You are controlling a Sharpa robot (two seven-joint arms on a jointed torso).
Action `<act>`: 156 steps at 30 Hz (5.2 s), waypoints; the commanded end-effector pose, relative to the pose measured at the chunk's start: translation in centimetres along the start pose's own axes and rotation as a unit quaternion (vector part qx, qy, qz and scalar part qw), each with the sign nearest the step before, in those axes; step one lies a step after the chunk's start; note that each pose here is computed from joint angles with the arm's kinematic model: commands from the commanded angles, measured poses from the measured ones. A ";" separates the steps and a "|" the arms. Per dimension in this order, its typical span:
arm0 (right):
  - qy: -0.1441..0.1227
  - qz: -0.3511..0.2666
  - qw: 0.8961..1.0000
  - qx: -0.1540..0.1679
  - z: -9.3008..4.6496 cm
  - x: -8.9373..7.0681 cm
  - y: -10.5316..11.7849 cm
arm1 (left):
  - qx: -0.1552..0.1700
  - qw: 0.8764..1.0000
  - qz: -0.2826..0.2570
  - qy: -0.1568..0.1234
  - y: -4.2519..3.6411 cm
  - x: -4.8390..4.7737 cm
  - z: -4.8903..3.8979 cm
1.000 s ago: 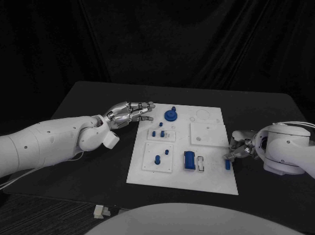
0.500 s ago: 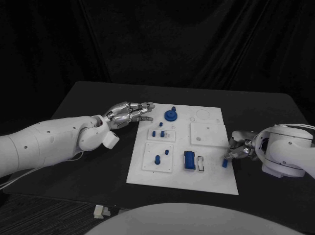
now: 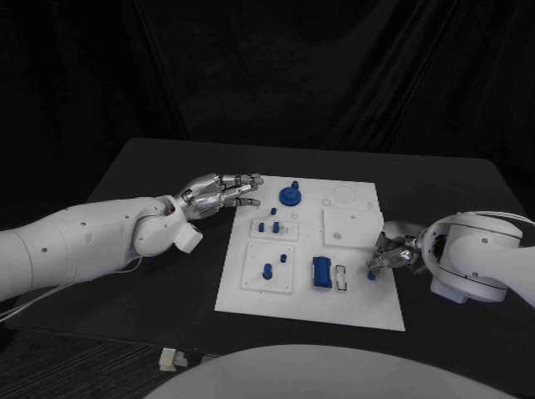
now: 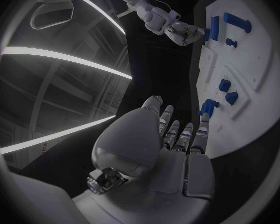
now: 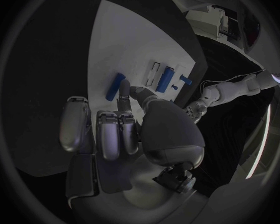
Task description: Assemble the parts on the task board
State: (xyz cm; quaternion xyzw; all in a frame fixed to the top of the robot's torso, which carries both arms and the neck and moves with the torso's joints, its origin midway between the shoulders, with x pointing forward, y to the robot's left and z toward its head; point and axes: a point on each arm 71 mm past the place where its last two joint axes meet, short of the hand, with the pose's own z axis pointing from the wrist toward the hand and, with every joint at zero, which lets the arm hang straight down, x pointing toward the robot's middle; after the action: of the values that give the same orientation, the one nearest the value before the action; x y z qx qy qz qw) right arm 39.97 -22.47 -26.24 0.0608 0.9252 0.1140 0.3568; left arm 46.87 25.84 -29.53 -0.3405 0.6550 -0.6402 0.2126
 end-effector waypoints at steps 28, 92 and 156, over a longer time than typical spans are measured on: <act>0.035 0.059 0.997 0.034 1.6 -0.6 -0.9 | -0.004 1.000 -0.010 0.010 0.15 0.29 0.02; -0.042 -0.175 0.984 -0.016 4.3 -0.1 7.6 | -0.023 0.999 -0.016 0.021 0.42 0.52 0.04; -0.068 -0.172 0.983 -0.006 2.9 1.4 3.8 | -0.031 0.999 -0.015 0.019 0.49 0.51 -0.15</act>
State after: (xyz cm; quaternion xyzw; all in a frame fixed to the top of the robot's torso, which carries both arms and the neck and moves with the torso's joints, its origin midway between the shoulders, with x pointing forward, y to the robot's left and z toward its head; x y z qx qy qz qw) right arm 41.35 -17.44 -27.34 -0.0741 0.8930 0.0817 0.4364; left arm 46.39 25.76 -29.96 -0.3442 0.6763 -0.6243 0.1854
